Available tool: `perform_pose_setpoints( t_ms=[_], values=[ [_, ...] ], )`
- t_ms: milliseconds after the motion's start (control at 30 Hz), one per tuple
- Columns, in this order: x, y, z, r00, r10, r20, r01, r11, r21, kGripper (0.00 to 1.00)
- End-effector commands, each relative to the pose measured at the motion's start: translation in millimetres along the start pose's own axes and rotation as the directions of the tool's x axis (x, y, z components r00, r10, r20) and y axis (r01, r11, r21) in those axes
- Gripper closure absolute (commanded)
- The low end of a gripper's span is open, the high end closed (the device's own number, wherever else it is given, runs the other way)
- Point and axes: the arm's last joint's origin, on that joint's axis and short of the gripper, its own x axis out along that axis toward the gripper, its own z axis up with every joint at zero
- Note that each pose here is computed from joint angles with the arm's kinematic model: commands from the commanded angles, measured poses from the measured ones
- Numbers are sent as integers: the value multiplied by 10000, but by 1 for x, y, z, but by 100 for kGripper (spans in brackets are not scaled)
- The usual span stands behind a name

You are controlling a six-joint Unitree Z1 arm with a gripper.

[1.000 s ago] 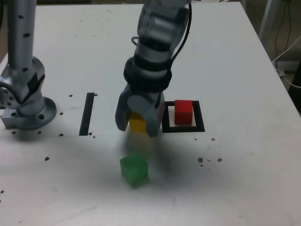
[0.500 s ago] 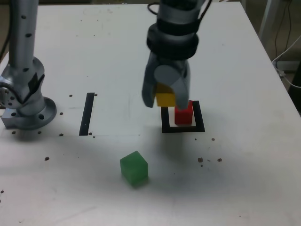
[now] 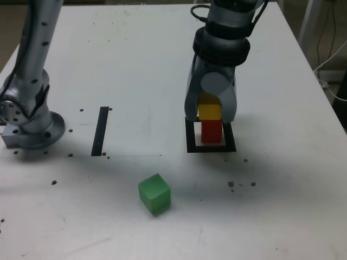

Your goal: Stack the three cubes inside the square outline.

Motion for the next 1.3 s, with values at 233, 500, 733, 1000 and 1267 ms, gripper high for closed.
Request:
perform_pose_setpoints(
  t_ms=[233,500,733,1000,1267],
  values=[
    [8,8,11,9998,-160,-90,160,9999,-31,78],
    [15,8,15,9992,-302,-276,301,9995,-46,78],
    [18,9,16,9986,-382,-356,380,9993,-70,74],
    [23,9,16,9975,-492,-505,489,9988,-72,2],
    [25,11,15,9971,-492,-585,486,9988,-117,0]
  ],
)
